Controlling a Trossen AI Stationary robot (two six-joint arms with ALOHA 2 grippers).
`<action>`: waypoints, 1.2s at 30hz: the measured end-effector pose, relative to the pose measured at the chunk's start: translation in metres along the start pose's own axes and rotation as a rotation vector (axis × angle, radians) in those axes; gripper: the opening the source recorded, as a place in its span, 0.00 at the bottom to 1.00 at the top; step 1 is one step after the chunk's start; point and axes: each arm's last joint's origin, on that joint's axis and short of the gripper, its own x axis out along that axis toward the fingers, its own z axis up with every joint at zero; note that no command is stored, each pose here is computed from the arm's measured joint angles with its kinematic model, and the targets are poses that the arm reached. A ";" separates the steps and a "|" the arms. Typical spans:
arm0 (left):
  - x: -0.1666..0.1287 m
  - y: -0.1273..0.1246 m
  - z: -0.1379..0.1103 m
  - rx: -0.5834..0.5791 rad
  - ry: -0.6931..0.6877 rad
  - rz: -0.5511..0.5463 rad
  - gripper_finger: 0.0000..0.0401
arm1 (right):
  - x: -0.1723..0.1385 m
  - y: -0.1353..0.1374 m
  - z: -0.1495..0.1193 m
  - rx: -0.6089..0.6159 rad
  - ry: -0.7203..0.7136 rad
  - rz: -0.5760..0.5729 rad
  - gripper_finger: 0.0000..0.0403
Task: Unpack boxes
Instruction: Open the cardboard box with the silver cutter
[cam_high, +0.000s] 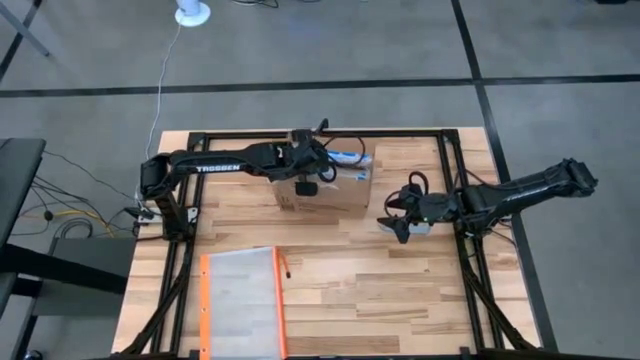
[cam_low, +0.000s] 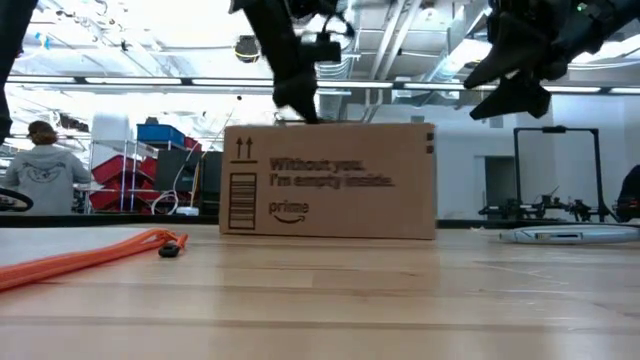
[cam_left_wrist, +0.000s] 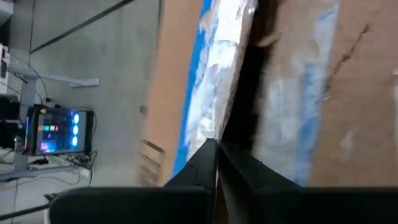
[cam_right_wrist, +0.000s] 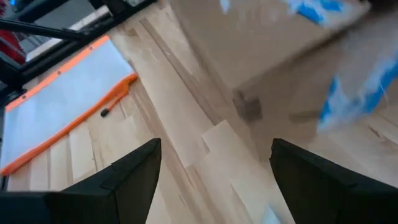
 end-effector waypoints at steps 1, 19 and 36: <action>-0.007 0.002 0.004 0.006 -0.004 0.000 0.00 | -0.001 0.001 0.003 -0.006 -0.007 0.005 0.70; -0.051 0.022 0.029 -0.013 -0.107 0.024 0.00 | 0.050 -0.009 0.047 -0.122 -0.190 -0.102 0.70; -0.018 0.088 0.000 -0.098 -0.102 0.042 0.00 | 0.079 0.008 0.014 -0.153 0.036 -0.007 0.70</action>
